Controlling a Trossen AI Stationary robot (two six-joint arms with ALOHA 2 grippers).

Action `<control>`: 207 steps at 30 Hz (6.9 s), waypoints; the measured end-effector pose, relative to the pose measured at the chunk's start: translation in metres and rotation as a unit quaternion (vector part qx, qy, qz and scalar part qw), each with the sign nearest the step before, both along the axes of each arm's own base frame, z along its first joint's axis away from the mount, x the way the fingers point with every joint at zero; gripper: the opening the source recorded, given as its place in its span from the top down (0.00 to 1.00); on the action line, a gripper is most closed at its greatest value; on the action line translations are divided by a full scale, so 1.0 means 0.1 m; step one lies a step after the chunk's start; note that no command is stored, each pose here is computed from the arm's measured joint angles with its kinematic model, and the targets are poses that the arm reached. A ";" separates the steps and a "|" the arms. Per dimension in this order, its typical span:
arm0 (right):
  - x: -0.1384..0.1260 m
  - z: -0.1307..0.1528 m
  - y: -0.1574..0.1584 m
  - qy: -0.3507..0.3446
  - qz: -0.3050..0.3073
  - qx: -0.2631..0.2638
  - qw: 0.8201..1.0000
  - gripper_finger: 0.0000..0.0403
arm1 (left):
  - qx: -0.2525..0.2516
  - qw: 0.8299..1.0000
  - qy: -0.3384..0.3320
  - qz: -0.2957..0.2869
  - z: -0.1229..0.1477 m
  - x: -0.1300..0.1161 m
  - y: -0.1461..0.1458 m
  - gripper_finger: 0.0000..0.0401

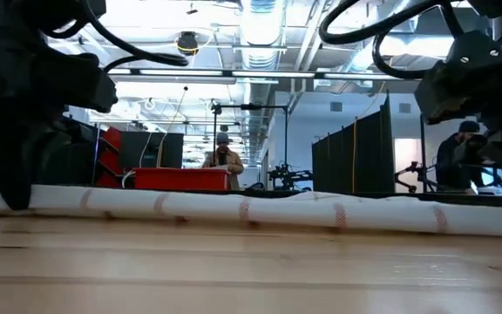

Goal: Roll towel
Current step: Roll the white checkered towel

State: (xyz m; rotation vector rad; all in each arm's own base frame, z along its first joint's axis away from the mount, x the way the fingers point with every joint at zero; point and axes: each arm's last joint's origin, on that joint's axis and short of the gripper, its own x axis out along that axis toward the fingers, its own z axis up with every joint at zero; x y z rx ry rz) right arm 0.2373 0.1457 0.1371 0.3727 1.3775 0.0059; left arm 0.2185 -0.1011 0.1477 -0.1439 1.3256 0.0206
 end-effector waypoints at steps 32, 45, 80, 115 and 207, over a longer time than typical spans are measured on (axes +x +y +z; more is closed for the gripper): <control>-0.04 0.23 -0.70 0.046 -0.063 -0.032 0.996 1.00 | -0.013 0.998 -0.054 0.042 0.20 0.11 0.82 1.00; -0.14 -0.04 -0.97 0.051 -0.113 -0.017 0.992 1.00 | -0.004 0.995 -0.066 0.079 -0.07 -0.01 1.31 1.00; -0.47 0.42 -0.95 0.025 -0.174 -0.056 0.983 0.54 | 0.153 0.987 -0.024 0.040 0.51 0.12 1.72 0.65; -0.31 0.20 -0.71 0.004 -0.093 -0.089 0.992 0.50 | 0.181 0.963 -0.045 -0.196 0.21 0.48 1.01 0.65; -0.19 0.03 -0.82 0.017 0.060 -0.129 0.990 0.46 | 0.057 0.996 -0.052 0.042 0.05 0.55 0.80 0.64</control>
